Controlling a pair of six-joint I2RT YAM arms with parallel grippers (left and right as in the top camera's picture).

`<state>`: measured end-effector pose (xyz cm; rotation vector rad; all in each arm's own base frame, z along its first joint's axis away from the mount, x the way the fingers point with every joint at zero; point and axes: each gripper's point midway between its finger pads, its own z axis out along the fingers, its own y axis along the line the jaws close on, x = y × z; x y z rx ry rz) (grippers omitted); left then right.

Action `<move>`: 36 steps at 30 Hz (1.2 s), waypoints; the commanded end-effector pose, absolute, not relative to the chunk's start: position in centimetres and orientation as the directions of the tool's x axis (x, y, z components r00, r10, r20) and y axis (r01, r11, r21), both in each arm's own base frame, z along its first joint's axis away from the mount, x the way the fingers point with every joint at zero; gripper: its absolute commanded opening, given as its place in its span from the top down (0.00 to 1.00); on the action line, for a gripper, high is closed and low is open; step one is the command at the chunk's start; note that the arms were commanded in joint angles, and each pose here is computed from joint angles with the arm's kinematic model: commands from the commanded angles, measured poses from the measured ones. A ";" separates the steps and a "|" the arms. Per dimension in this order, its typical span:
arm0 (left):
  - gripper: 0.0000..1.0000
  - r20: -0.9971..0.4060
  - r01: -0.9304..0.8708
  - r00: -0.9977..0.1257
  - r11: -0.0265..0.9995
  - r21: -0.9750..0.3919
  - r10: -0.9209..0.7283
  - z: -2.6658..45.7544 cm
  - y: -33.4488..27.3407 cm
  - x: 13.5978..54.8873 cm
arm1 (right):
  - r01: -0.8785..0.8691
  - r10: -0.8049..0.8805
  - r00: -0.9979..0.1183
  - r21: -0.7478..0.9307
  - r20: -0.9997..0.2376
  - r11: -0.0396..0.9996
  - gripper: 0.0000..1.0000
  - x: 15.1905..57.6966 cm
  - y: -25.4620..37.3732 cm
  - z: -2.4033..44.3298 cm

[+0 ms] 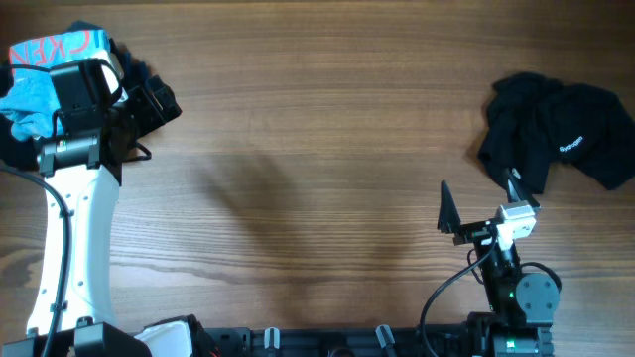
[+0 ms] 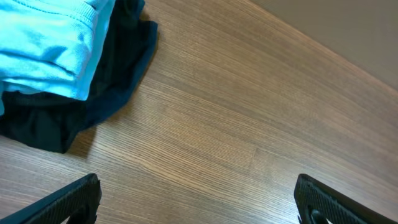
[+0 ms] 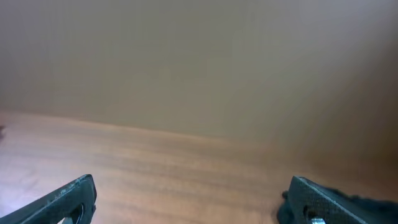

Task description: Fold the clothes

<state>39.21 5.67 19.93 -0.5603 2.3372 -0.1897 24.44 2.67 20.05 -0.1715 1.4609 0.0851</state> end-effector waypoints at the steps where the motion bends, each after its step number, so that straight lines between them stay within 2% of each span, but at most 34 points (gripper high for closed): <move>1: 0.00 -0.612 -0.336 -0.645 0.889 -0.310 -0.457 20.2 5.3 39.1 | -0.140 -0.054 0.077 -0.064 -0.996 0.988 0.00 24.4 2.2 19.2; 4: 0.00 -0.612 -0.336 -0.645 0.889 -0.310 -0.457 20.2 5.3 39.1 | -0.138 -0.020 0.016 -0.022 -1.000 0.990 0.00 24.5 2.1 17.8; 36: 0.00 -0.612 -0.336 -0.645 0.889 -0.310 -0.457 20.2 5.3 39.1 | -0.137 -0.020 0.003 -0.020 -1.000 0.990 0.00 24.6 2.1 17.5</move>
